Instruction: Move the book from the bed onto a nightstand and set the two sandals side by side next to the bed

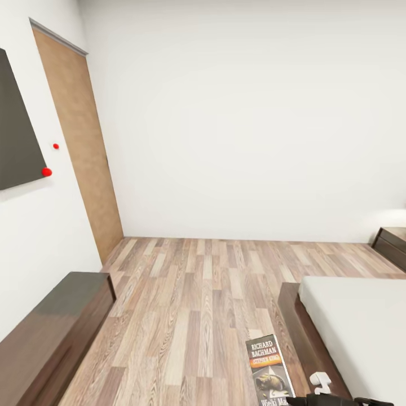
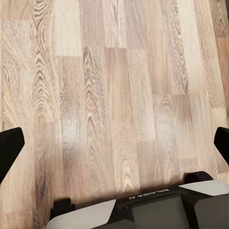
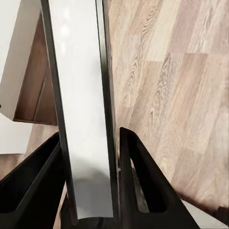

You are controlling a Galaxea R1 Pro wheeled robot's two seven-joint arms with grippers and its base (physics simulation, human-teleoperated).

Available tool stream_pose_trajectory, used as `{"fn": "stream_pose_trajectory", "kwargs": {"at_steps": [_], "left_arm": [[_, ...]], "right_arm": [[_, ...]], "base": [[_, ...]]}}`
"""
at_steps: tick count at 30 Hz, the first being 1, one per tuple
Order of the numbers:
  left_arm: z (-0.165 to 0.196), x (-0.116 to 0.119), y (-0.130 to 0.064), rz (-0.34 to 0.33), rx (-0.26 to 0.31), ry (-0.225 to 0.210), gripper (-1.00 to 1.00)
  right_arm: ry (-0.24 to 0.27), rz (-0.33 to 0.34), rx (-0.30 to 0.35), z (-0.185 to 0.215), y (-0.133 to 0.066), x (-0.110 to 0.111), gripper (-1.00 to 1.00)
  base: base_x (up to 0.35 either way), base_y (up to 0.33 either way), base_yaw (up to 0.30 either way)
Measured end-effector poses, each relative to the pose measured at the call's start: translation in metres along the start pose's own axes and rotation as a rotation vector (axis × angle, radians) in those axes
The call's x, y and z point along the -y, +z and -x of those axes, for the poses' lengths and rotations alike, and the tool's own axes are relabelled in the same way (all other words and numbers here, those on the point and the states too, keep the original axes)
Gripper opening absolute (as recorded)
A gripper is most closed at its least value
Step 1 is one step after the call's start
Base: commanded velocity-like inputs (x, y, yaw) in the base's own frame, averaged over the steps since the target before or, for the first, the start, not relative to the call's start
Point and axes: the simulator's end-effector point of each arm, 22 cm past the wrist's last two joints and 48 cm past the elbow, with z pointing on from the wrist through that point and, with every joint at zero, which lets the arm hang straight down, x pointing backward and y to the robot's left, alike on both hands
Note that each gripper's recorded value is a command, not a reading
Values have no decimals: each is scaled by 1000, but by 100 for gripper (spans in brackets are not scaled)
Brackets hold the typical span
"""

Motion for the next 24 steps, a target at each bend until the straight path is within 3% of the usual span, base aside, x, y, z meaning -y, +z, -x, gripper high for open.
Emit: {"fn": "stream_pose_trajectory", "kwargs": {"at_steps": [3,5,16,24], "left_arm": [[0,0,0,0,-1,1,100],[0,0,0,0,-1,1,100],[0,0,0,0,-1,1,100],[0,1,0,-1,-1,1,100]], "right_arm": [[-9,-193,-8,-2,-2,41,-100],[-5,-246,-7,-2,-3,52,-100],[-1,-265,-2,-1,-3,55,-100],[-2,-264,-1,-1,-3,55,-100]], "base": [[121,0,0],[121,0,0],[129,2,0],[281,75,0]]}}
